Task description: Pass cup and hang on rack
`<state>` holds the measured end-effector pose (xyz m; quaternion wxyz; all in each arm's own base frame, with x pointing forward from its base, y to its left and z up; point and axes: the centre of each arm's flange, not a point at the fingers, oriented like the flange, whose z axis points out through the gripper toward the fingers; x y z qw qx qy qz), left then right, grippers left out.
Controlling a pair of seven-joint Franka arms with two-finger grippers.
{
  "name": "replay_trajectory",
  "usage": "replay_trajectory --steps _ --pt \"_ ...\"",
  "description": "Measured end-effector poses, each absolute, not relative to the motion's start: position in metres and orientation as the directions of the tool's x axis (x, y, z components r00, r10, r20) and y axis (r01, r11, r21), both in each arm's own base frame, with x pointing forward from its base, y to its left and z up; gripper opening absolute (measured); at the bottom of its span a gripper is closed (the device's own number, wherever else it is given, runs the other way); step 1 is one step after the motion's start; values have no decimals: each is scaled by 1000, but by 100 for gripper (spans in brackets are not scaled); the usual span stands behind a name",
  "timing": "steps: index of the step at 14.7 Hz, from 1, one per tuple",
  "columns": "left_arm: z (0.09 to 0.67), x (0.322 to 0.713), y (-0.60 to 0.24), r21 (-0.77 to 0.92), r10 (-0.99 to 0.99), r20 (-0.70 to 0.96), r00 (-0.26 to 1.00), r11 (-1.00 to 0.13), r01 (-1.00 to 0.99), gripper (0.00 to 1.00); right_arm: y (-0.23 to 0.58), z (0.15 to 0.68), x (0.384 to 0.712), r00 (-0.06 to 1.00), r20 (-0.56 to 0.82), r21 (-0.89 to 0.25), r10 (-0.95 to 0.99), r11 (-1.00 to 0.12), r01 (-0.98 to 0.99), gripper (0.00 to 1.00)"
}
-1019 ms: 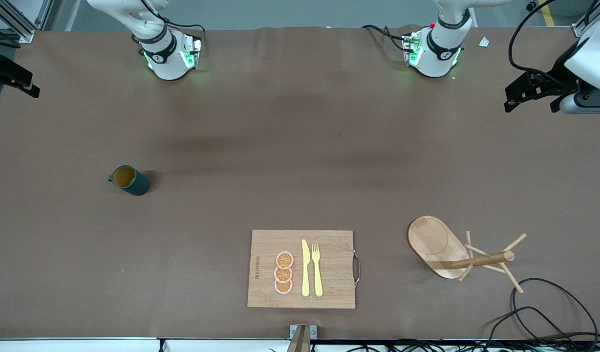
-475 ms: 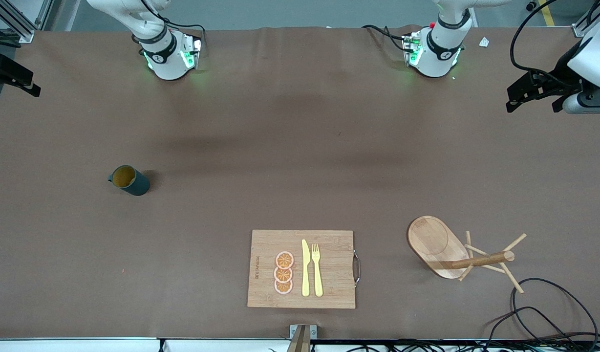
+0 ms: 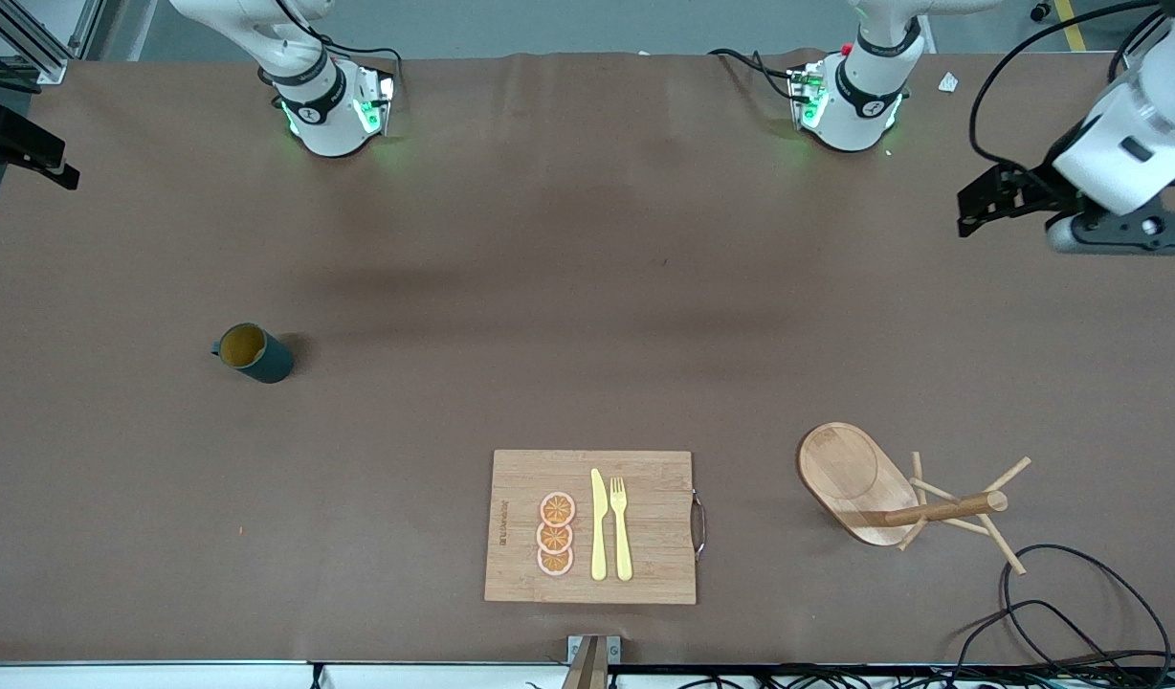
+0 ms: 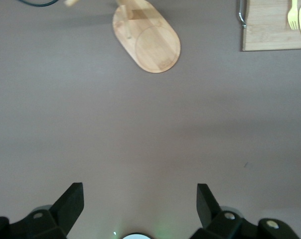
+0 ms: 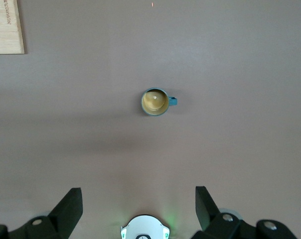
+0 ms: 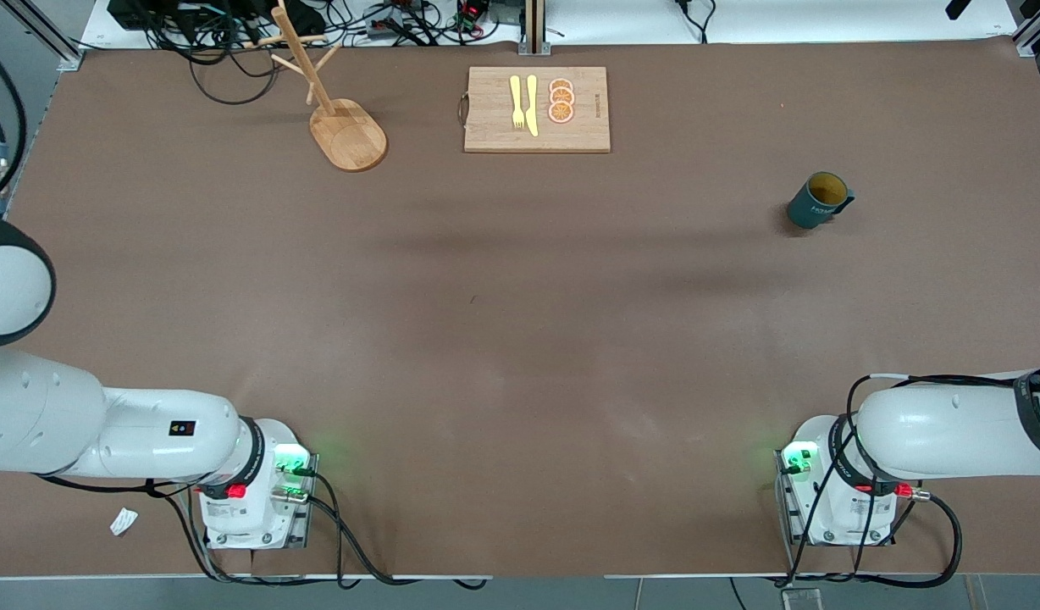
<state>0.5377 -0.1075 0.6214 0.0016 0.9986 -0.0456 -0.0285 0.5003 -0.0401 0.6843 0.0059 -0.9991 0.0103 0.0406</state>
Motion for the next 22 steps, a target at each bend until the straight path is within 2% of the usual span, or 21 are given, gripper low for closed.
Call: replay_trajectory --steps 6,10,12,19,22 --pt "588 566 -185 34 -91 -57 994 -995 -89 100 -41 676 505 995 -97 -11 -23 -1000 -24 100" --pt "560 567 -233 36 -73 -83 994 -997 -70 100 -60 610 549 983 -180 -4 -35 -999 -37 100" --pt "546 566 -254 33 -40 -100 994 -999 -37 100 -79 580 569 983 -180 -16 25 -1000 22 100" --pt "548 567 -272 37 3 -91 996 -999 7 100 -121 506 581 981 -154 -34 117 -993 113 100" --pt "552 571 -264 40 19 -82 996 -999 22 100 -120 456 585 963 -104 -32 249 -968 247 100"
